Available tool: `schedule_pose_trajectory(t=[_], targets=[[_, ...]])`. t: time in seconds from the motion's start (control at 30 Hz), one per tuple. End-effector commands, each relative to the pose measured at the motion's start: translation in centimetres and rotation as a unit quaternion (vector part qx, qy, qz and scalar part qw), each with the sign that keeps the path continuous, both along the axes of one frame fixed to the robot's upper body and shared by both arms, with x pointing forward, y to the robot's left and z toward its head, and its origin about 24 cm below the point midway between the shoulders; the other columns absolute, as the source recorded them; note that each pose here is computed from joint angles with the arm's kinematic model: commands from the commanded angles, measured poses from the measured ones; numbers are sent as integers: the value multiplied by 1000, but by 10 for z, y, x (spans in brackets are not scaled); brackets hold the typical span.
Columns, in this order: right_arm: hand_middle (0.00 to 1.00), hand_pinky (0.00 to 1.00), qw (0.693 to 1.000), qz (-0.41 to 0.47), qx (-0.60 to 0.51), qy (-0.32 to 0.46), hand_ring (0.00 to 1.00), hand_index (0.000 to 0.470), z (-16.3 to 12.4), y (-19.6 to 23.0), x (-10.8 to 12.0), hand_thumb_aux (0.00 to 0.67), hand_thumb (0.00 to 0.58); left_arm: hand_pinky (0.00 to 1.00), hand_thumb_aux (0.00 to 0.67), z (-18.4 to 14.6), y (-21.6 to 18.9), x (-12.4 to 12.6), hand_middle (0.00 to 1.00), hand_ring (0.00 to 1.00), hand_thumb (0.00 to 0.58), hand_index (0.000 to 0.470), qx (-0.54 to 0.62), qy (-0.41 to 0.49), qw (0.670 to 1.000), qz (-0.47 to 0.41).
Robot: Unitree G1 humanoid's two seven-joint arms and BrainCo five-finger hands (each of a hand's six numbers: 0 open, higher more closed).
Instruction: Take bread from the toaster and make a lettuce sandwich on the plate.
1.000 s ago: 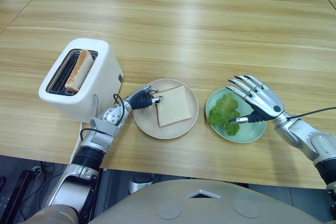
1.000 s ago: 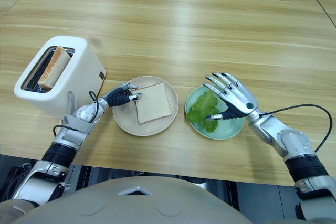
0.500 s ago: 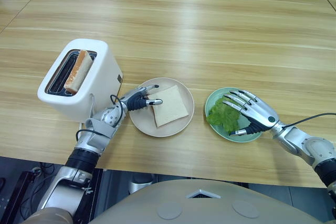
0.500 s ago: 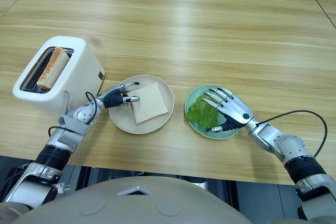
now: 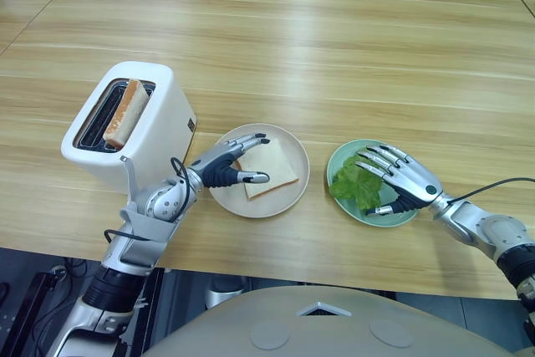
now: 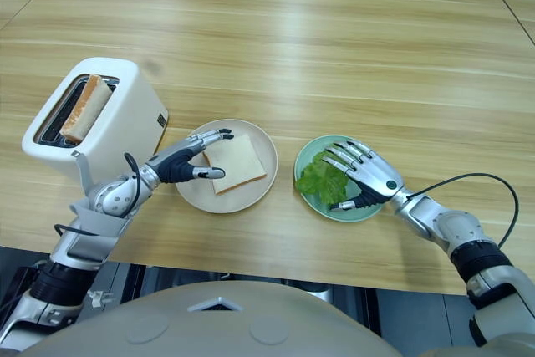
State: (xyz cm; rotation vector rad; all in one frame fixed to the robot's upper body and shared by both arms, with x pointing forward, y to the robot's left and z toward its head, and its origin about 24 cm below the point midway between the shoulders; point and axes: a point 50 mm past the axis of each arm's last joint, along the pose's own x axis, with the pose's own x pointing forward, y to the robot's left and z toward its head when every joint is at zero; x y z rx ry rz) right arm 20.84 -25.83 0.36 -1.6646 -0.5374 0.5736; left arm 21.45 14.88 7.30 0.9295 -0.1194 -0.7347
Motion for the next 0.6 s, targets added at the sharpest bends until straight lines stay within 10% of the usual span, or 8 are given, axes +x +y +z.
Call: schedule_pose_trajectory(t=[0.03,0.07,0.1,0.13,0.17,0.6], targets=[[0,0,1000,4,-6,4,0,92,-4,2,0,134,209,0,0,9,-8,-10,0,0,0,0,-17,4,999,-29],[0,0,1000,5,-6,4,0,92,-4,2,0,134,209,0,0,12,-9,-12,0,0,0,0,-20,2,999,-33],[0,0,1000,5,-5,4,0,244,-5,2,1,355,452,0,0,14,-10,-14,0,0,0,0,-24,0,999,-36],[0,0,1000,5,-4,3,0,404,-5,3,1,589,571,0,0,16,-11,-16,0,0,0,0,-28,-1,999,-40],[0,0,1000,5,-3,3,0,460,-5,3,2,670,580,0,0,19,-12,-18,0,0,0,0,-32,-1,999,-45],[0,0,1000,1,23,0,0,460,-6,9,7,670,580,0,0,19,-16,-17,0,0,0,0,-35,-2,998,-50]])
